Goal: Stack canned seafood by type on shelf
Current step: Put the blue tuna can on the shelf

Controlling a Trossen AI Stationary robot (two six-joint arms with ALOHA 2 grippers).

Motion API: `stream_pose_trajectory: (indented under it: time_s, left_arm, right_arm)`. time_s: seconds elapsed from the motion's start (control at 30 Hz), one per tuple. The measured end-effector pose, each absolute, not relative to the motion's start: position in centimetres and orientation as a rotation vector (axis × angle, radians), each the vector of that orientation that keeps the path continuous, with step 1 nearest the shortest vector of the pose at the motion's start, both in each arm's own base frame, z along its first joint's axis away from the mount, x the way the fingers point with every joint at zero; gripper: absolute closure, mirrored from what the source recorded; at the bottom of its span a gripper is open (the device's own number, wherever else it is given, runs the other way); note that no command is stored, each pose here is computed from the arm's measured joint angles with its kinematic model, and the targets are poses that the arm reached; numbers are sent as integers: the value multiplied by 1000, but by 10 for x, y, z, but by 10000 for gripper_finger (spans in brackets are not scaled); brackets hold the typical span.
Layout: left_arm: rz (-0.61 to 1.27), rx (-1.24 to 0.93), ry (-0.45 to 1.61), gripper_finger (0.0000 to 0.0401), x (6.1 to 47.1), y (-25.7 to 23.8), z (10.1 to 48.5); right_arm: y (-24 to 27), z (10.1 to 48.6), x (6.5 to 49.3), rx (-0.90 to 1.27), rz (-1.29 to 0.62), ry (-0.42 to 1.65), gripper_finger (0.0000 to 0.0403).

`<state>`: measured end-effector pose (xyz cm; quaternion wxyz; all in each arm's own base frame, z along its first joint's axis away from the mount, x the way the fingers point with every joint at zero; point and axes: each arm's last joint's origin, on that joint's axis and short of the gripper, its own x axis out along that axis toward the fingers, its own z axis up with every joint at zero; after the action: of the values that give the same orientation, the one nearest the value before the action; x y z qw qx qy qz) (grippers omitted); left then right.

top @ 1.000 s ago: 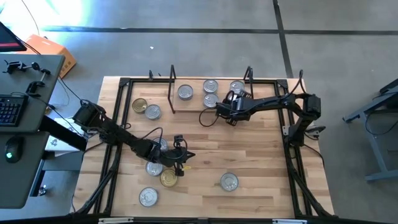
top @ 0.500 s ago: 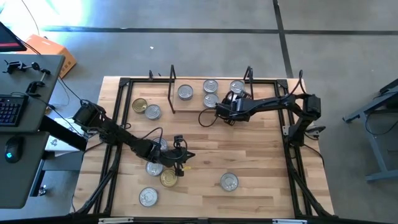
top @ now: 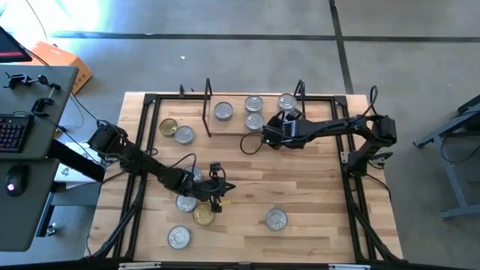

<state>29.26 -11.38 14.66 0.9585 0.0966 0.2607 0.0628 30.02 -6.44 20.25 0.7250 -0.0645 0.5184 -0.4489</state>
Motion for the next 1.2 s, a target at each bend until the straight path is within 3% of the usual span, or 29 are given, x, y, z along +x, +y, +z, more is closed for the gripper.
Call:
stream_pose_trajectory:
  time_s: [0.37,0.63,0.87,0.93,1.1,1.2]
  left_arm:
    - [111,181,526,401,290,-120,147]
    - [104,182,525,401,289,-122,147]
    - [94,176,505,401,290,-124,148]
    - [81,172,499,401,290,-124,149]
    - [72,183,481,401,291,-125,151]
    - [72,179,479,401,291,-125,151]
  right_arm:
    - [41,207,310,-175,-746,951,155]
    - [156,210,282,-74,-487,746,155]
    - [211,203,261,81,-391,621,155]
    - [219,200,258,166,-336,667,155]
    - [235,187,249,425,-126,1005,155]
    - [238,175,241,452,-171,1116,155]
